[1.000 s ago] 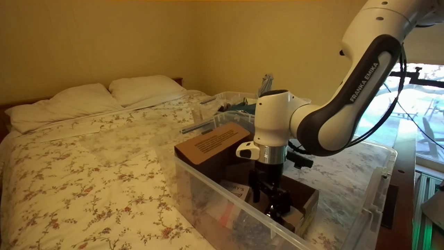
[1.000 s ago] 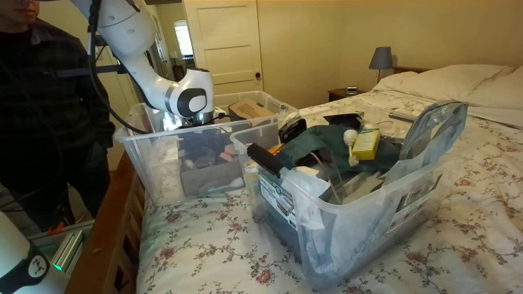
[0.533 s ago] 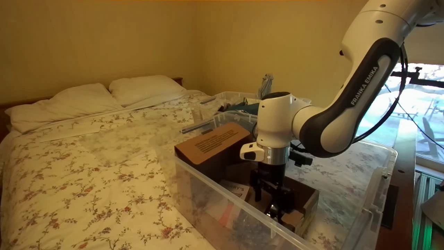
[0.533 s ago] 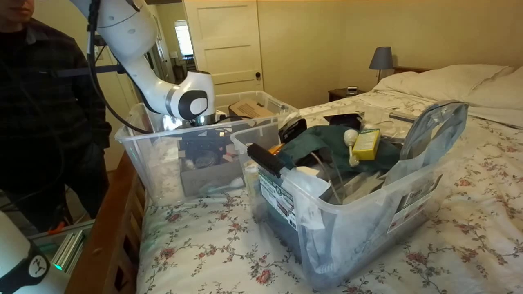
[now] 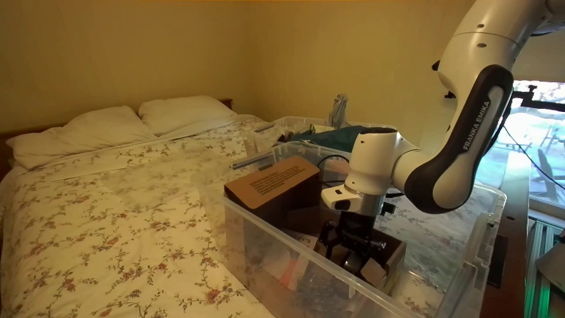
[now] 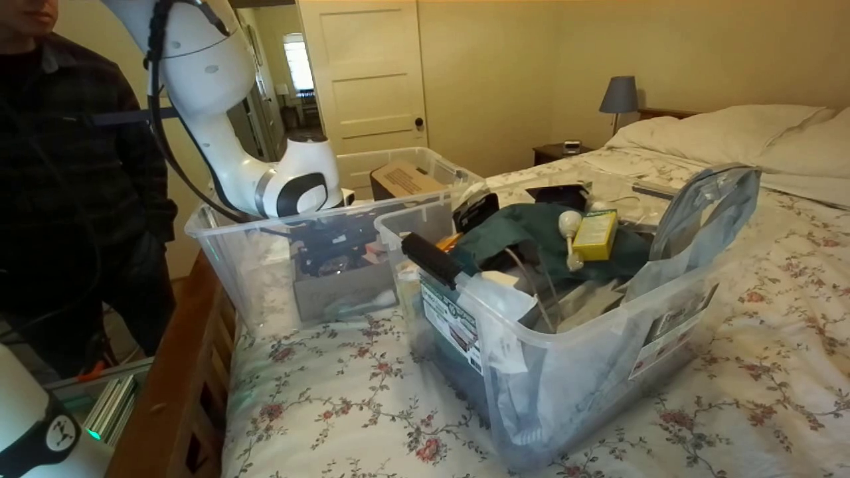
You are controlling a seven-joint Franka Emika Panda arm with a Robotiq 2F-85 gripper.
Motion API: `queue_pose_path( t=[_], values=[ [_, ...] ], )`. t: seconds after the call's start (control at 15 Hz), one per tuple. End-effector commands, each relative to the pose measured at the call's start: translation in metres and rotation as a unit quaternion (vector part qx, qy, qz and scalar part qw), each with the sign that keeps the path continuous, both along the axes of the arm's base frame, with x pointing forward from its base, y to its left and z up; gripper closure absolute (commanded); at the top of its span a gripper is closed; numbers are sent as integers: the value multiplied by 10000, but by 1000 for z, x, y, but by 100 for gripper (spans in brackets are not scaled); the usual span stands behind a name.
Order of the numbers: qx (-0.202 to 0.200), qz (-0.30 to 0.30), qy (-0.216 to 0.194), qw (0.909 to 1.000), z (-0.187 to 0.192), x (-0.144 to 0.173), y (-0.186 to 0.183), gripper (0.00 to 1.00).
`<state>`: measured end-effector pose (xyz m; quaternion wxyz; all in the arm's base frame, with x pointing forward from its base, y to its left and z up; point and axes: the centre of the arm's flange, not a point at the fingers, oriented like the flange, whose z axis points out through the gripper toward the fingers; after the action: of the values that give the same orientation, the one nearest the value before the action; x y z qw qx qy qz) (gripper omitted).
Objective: Pick up the contents in the container to the left and put them in the container to the right
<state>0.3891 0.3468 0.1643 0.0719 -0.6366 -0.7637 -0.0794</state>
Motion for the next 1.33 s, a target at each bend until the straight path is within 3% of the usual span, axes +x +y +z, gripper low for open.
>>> queue_pose_path(
  t=[0.0, 0.07, 0.2, 0.33, 0.47, 0.53, 0.6, 0.73, 1.0, 1.2, 1.27],
  values=[
    [115, 477, 179, 9986, -9, 12, -1, 3],
    [71, 550, 260, 9981, -11, 13, -1, 12],
    [-278, 329, 675, 9968, -18, 16, 2, 18],
    [-812, -88, 860, 9929, -17, 19, 10, 18],
    [-1023, -375, 866, 9903, -11, 25, 18, 18],
    [-1154, -573, 843, 9881, -11, 28, 22, 25],
    [-1171, -678, 843, 9872, -11, 30, 26, 44],
    [-1256, -894, 825, 9846, -11, 32, 35, 59],
    [-1296, -1322, 782, 9796, 1, 34, 39, 73],
    [-1198, -1821, 582, 9742, 27, 26, 24, 96],
    [-1162, -1956, 512, 9724, 37, 23, 18, 98]
  ],
)
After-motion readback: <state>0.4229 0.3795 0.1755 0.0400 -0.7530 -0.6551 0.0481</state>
